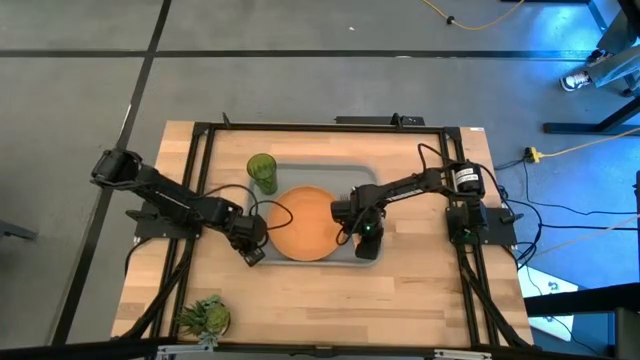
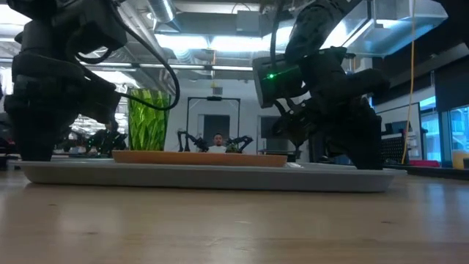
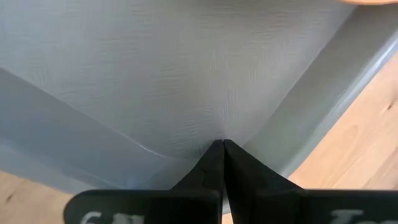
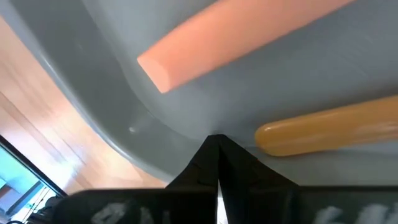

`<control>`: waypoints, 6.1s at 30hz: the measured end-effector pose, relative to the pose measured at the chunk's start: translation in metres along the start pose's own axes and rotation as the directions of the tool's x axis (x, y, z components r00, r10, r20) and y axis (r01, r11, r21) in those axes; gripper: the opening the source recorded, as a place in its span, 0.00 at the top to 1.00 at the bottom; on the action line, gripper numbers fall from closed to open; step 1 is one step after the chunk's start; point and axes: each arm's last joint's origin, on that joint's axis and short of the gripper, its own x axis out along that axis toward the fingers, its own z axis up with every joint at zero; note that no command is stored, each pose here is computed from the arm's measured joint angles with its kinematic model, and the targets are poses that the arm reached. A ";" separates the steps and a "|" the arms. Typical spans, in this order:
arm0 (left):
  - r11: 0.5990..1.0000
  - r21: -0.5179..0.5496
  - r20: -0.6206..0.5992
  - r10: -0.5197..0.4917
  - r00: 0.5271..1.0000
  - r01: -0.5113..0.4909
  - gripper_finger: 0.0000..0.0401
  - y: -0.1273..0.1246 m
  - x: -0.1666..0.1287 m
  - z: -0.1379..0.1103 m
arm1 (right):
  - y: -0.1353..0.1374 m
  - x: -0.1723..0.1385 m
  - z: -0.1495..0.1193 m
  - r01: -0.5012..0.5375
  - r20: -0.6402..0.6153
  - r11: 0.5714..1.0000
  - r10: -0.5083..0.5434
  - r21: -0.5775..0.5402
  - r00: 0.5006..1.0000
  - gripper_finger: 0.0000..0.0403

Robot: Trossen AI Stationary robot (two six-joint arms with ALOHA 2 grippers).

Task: Pick and place plate/cup/fork/spoon on tray
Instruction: Move the gray serving tray to the center of the table, then return to Home Position

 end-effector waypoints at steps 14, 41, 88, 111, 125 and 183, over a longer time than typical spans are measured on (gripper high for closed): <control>0.998 0.064 0.015 -0.001 1.000 0.000 1.00 -0.009 -0.011 -0.003 | 0.011 -0.032 -0.008 0.094 0.129 0.995 -0.097 0.028 0.987 0.99; 0.976 0.219 0.330 -0.057 0.942 -0.018 1.00 -0.076 -0.092 0.014 | 0.054 -0.141 -0.116 0.208 0.604 0.976 -0.129 -0.063 0.787 0.99; 0.739 0.673 0.739 -0.671 0.060 -0.024 1.00 0.086 -0.223 -0.084 | -0.043 -0.092 -0.306 -0.078 0.988 0.985 0.156 -0.157 -0.020 0.99; 0.712 0.696 0.714 -0.700 -0.014 -0.089 1.00 0.077 -0.211 -0.078 | -0.050 -0.057 -0.282 0.055 0.929 0.958 0.287 -0.282 -0.234 0.99; 0.663 0.745 0.658 -0.749 -0.080 -0.080 1.00 0.064 -0.137 -0.060 | -0.053 -0.015 -0.243 0.116 0.845 0.897 0.440 -0.426 -0.304 0.99; 0.624 0.777 0.620 -0.738 0.267 -0.083 1.00 0.071 -0.068 -0.052 | -0.056 0.008 -0.224 0.350 0.907 0.864 0.414 -0.363 -0.081 0.99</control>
